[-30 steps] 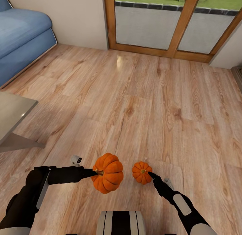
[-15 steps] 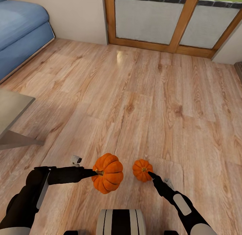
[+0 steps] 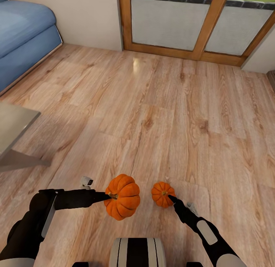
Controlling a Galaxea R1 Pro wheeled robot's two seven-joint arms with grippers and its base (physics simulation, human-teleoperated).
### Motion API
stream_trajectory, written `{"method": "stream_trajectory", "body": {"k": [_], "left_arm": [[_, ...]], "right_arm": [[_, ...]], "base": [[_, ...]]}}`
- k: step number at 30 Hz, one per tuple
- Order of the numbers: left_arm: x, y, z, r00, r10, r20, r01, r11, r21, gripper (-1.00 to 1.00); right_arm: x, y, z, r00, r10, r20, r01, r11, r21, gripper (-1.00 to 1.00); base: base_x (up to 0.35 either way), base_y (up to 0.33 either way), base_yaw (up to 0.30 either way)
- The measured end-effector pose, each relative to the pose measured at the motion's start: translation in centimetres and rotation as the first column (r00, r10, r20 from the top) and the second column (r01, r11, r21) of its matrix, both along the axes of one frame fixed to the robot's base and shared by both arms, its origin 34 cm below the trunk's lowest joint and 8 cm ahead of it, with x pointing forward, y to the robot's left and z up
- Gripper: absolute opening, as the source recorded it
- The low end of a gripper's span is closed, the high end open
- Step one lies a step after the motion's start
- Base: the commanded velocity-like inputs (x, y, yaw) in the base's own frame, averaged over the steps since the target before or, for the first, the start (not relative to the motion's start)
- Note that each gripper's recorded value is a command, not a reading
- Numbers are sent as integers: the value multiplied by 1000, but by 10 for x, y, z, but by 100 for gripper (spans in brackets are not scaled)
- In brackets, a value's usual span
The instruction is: Place each of the two pumpkins and all three candles from the living room inside a cabinet in the living room (use any cabinet), then make sure every cabinet is closed, and position the cauldron so it is next to a table in the living room.
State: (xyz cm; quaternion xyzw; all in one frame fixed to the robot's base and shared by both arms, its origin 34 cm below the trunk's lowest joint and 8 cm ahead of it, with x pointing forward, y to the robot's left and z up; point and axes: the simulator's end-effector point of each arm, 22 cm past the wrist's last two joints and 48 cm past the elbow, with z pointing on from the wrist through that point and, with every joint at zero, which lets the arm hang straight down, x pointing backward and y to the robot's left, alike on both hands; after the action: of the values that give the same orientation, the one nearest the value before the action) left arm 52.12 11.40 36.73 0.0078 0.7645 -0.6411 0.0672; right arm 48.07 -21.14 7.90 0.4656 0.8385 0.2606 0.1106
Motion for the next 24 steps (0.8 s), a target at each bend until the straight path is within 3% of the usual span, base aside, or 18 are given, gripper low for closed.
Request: {"method": "stream_trajectory", "body": {"k": [24], "left_arm": [[0,-1,0,1000,-2,-1,2,1000,1,-100]], "right_arm": [[0,0,0,1000,-2,-1,2,1000,2,100]], "base": [[36,33,0]]}}
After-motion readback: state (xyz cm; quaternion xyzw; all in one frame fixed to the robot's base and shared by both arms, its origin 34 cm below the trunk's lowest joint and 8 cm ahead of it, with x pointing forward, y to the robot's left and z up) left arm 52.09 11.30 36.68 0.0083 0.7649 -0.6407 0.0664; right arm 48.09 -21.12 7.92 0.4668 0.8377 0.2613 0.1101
